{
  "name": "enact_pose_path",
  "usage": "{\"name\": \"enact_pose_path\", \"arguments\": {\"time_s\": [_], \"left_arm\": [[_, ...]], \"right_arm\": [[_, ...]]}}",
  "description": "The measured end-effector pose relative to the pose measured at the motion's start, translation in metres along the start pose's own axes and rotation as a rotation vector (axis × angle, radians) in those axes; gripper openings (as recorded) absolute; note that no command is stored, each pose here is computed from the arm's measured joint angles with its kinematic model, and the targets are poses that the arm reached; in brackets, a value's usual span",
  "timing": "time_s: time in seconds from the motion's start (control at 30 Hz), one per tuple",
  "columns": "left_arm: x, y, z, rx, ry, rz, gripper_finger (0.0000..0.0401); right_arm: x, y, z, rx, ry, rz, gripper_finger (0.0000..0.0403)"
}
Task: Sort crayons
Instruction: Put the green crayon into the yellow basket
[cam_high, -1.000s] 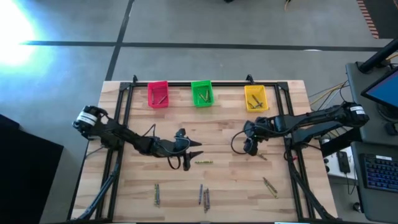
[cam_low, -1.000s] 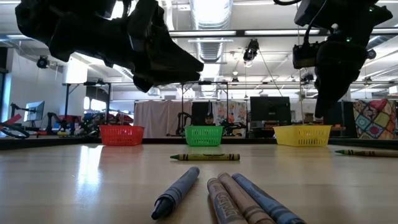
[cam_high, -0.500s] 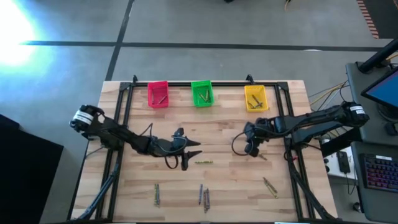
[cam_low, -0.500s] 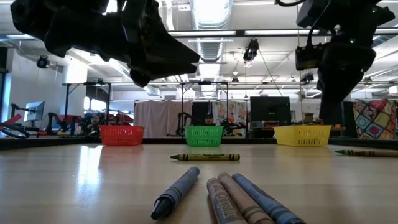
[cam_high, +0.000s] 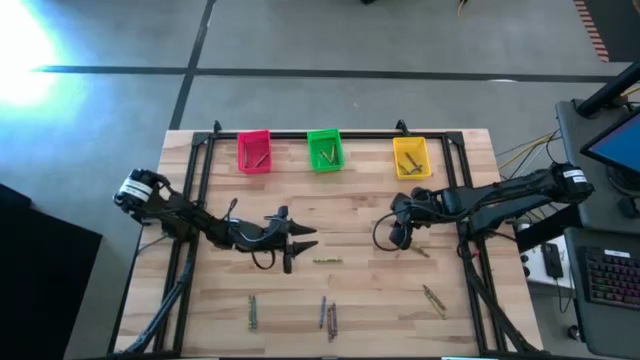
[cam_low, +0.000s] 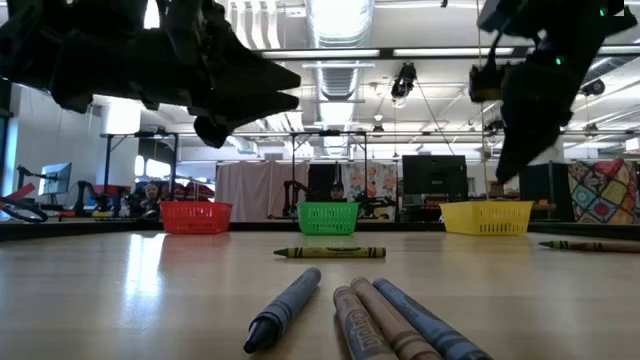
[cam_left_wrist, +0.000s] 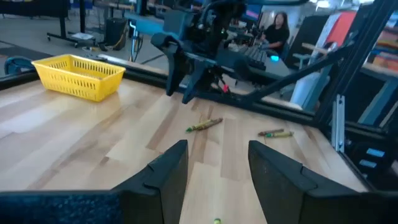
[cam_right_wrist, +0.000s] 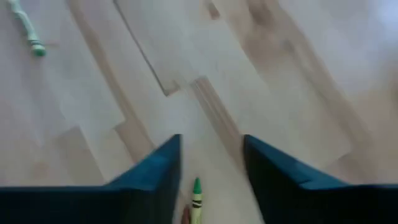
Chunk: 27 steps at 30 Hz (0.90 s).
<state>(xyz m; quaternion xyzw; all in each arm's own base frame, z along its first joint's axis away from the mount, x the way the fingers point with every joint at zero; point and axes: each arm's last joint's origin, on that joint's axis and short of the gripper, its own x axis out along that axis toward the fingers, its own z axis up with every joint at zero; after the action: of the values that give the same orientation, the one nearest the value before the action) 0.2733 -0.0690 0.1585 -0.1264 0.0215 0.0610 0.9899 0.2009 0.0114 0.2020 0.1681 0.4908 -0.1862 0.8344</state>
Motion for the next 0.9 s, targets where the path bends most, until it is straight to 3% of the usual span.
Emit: {"name": "enact_pose_path", "arguments": {"time_s": [0.17, 0.33, 0.43, 0.57, 0.73, 0.9], "left_arm": [[-0.006, 0.002, 0.002, -0.013, -0.036, -0.002, 0.0152], [-0.007, 0.002, 0.001, -0.021, -0.033, -0.006, 0.0152], [-0.009, -0.001, 0.0, -0.023, -0.027, -0.019, 0.0152], [-0.011, -0.005, -0.002, -0.022, -0.022, -0.035, 0.0152], [-0.011, -0.006, -0.003, -0.019, -0.014, -0.037, 0.0152], [-0.011, -0.006, -0.003, -0.012, -0.011, -0.035, 0.0152]], "right_arm": [[-0.032, 0.007, 0.023, -0.041, -0.081, 0.061, 0.0056], [-0.047, 0.01, 0.032, -0.076, -0.141, 0.094, 0.0056], [-0.036, 0.01, 0.025, -0.087, -0.096, 0.075, 0.0054], [-0.011, 0.014, 0.013, -0.052, -0.048, 0.065, 0.0017], [-0.012, 0.014, 0.01, -0.028, 0.05, 0.077, 0.0047], [-0.026, 0.01, 0.01, -0.085, 0.107, 0.037, 0.0128]]}}
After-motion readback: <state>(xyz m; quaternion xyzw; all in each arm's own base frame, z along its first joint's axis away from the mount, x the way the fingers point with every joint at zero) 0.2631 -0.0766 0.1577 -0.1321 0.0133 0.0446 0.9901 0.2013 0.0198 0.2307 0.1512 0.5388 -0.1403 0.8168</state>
